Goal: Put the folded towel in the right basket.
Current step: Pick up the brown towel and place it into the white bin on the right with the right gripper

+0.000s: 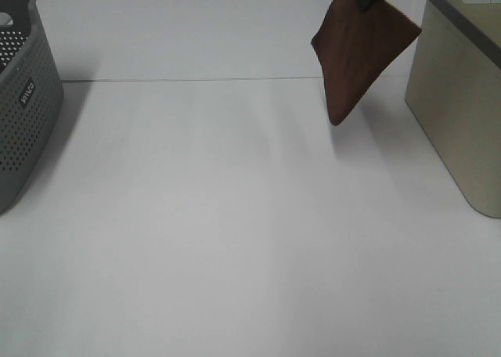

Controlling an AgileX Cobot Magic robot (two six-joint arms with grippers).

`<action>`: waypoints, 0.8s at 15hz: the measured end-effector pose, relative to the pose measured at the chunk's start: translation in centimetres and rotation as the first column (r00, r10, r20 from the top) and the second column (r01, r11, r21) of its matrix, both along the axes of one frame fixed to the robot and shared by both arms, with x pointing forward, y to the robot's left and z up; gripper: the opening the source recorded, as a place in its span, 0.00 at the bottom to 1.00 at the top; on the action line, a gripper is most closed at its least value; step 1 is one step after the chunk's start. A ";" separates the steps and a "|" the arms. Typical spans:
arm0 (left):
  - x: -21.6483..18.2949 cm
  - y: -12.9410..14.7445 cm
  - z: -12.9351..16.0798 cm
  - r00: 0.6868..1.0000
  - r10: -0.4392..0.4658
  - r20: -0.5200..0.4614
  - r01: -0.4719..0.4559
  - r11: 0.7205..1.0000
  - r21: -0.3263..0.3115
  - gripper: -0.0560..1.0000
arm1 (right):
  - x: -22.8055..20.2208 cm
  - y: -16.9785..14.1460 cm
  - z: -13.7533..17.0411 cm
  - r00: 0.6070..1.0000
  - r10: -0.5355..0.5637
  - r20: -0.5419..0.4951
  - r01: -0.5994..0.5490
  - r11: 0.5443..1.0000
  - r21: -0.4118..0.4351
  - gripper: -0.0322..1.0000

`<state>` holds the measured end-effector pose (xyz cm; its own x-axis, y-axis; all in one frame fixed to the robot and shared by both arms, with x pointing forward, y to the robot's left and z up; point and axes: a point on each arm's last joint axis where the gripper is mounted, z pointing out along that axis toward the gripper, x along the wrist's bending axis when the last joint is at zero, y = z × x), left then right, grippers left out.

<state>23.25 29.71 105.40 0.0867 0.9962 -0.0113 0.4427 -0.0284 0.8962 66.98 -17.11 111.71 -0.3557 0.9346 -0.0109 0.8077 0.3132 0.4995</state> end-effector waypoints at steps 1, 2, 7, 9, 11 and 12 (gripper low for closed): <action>0.0 0.0 0.0 1.000 0.000 0.000 0.000 1.000 0.000 0.88 | -0.4 -0.4 1.1 1.000 -0.008 0.030 0.008 1.000 -0.016 0.04; 0.0 0.0 0.0 1.000 0.000 0.000 0.000 1.000 0.000 0.88 | -0.8 -0.8 2.0 0.998 -0.015 0.058 0.017 0.999 -0.035 0.04; 0.0 0.0 0.0 1.000 0.000 0.000 0.000 1.000 0.000 0.88 | -2.3 -5.9 6.3 0.981 -0.110 0.162 0.118 0.992 -0.036 0.04; 0.0 0.0 0.0 1.000 0.000 0.000 0.000 1.000 0.000 0.88 | -2.6 -9.3 7.3 0.970 -0.160 0.182 0.168 0.985 -0.028 0.04; 0.0 0.0 0.0 1.000 0.000 0.000 0.000 1.000 0.000 0.88 | -2.5 -12.9 7.5 0.957 -0.226 0.184 0.233 0.972 -0.019 0.04; 0.0 0.0 0.0 1.000 0.000 0.000 0.000 1.000 0.000 0.88 | -2.6 -14.5 7.5 0.949 -0.255 0.185 0.264 0.964 -0.023 0.04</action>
